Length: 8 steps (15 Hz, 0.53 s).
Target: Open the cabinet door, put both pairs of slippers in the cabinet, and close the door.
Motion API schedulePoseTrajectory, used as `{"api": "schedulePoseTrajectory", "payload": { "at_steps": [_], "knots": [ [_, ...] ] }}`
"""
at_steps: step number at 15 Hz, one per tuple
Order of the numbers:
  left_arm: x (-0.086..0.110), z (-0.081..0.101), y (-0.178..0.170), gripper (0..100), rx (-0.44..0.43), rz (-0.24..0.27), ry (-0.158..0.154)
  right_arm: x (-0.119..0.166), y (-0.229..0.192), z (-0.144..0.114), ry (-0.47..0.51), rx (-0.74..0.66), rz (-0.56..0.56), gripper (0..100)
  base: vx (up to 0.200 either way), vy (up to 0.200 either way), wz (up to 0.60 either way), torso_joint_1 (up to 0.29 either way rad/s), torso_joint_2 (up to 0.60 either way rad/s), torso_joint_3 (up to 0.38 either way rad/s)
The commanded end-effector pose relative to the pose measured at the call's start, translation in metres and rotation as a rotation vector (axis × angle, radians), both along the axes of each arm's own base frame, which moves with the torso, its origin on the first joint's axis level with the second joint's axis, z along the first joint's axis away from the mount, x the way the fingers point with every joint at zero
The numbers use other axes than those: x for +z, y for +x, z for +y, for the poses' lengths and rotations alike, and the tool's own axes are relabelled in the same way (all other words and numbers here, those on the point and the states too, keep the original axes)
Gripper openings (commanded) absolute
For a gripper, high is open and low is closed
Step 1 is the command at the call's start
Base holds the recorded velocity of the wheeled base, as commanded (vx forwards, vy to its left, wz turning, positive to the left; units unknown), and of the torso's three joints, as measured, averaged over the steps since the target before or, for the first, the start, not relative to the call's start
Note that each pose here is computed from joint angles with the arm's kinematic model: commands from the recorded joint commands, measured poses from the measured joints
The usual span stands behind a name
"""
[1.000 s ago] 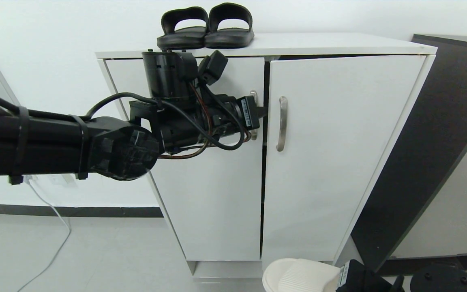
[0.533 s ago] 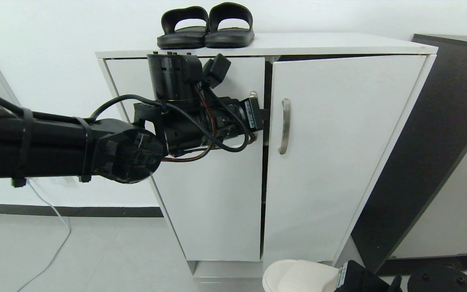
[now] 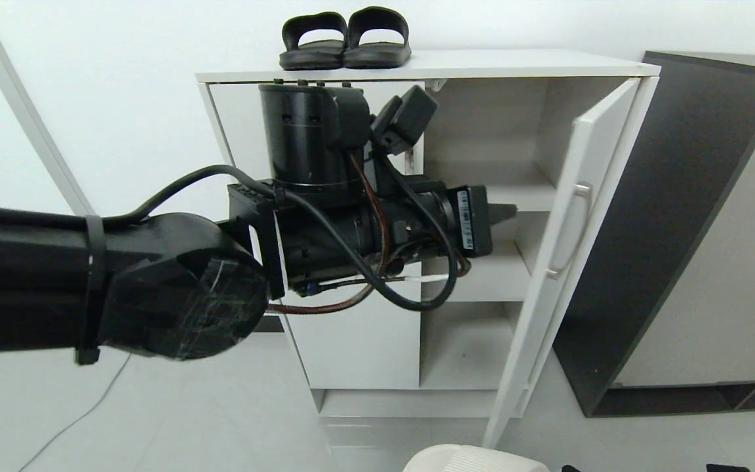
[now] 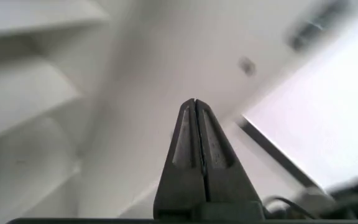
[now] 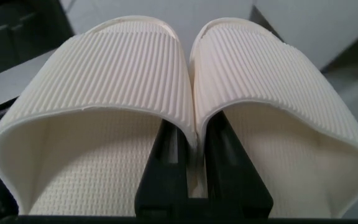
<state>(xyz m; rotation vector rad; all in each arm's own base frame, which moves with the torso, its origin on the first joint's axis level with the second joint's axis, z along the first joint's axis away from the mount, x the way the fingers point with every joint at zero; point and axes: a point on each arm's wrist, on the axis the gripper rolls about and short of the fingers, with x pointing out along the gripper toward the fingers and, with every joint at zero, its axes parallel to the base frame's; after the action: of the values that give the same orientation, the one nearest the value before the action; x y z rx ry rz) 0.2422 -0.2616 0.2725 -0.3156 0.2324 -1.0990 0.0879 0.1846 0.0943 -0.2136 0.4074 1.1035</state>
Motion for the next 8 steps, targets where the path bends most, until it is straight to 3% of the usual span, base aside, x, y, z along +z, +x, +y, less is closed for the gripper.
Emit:
{"api": "schedulePoseTrajectory", "payload": {
  "at_steps": [1,4,7,8],
  "knots": [
    [0.001,-0.004,-0.011,0,-0.024,-0.015,0.0,-0.004,0.0,0.002,-0.006,0.001,0.006,0,-0.2,0.0,0.0,0.007,0.01,0.002],
    [-0.001,0.038,0.01,0,0.194,-0.062,-0.041,0.001,0.029,0.029,0.08,-0.215,0.027,0,0.0,0.0,0.0,0.0,0.0,0.0],
    [0.006,0.108,-0.013,0,0.418,-0.109,-0.006,0.011,0.067,0.053,0.159,-0.517,-0.035,0,0.0,0.0,0.0,0.0,0.0,0.0],
    [0.007,0.122,-0.021,0,0.463,-0.125,0.006,0.011,0.074,0.053,0.16,-0.557,-0.045,0,0.0,0.0,0.0,0.0,0.0,0.0]
  ]
}}
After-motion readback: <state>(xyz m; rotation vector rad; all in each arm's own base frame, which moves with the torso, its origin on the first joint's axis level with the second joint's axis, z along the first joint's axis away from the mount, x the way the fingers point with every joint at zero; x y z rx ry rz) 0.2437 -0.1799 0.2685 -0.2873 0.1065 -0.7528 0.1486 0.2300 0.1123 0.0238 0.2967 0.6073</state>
